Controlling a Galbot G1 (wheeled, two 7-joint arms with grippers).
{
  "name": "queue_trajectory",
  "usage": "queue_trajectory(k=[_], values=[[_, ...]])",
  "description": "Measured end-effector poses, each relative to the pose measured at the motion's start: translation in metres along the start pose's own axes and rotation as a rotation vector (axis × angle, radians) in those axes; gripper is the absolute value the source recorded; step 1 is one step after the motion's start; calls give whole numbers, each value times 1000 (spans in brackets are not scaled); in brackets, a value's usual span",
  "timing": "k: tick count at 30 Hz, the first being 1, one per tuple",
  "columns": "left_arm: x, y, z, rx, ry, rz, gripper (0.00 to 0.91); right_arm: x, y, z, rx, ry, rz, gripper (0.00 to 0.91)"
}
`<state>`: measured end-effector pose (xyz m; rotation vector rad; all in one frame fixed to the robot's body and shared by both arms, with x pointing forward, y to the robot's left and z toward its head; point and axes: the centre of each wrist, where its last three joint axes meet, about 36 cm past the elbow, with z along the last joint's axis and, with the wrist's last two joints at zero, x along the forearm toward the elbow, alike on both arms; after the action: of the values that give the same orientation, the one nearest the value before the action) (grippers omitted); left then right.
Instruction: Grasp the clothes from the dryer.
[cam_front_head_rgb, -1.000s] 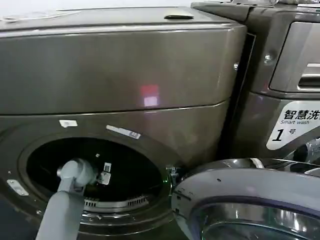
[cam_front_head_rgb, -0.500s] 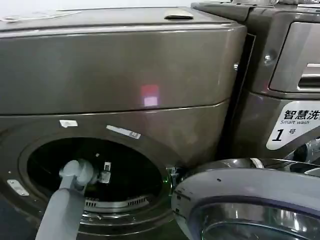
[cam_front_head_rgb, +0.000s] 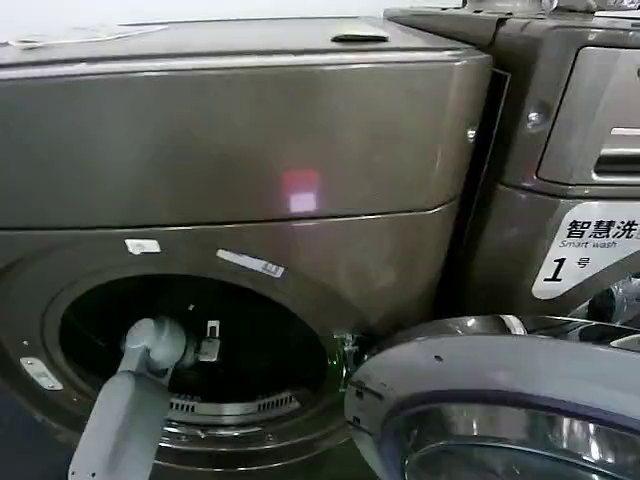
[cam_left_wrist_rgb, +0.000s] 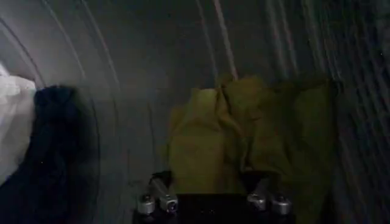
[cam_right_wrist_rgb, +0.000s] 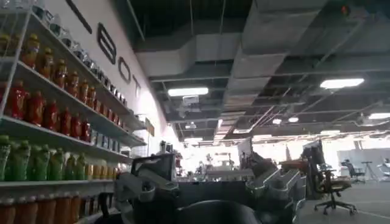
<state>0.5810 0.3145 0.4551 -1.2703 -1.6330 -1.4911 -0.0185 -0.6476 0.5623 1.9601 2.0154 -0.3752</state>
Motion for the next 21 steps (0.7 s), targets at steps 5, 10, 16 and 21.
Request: queue_trajectory(k=[5, 10, 16, 21], values=[[-5, -1, 5, 24, -22, 13, 0, 0, 3, 0, -1, -2, -2, 907], [-8, 0, 9, 48, -41, 21, 0, 0, 3, 1, 0, 0, -4, 907], [-11, 1, 10, 72, -59, 27, 0, 1, 3, 2, 1, 4, -4, 907], [-9, 2, 8, 98, -86, 8, 0, 1, 5, 2, 0, 7, -11, 907]])
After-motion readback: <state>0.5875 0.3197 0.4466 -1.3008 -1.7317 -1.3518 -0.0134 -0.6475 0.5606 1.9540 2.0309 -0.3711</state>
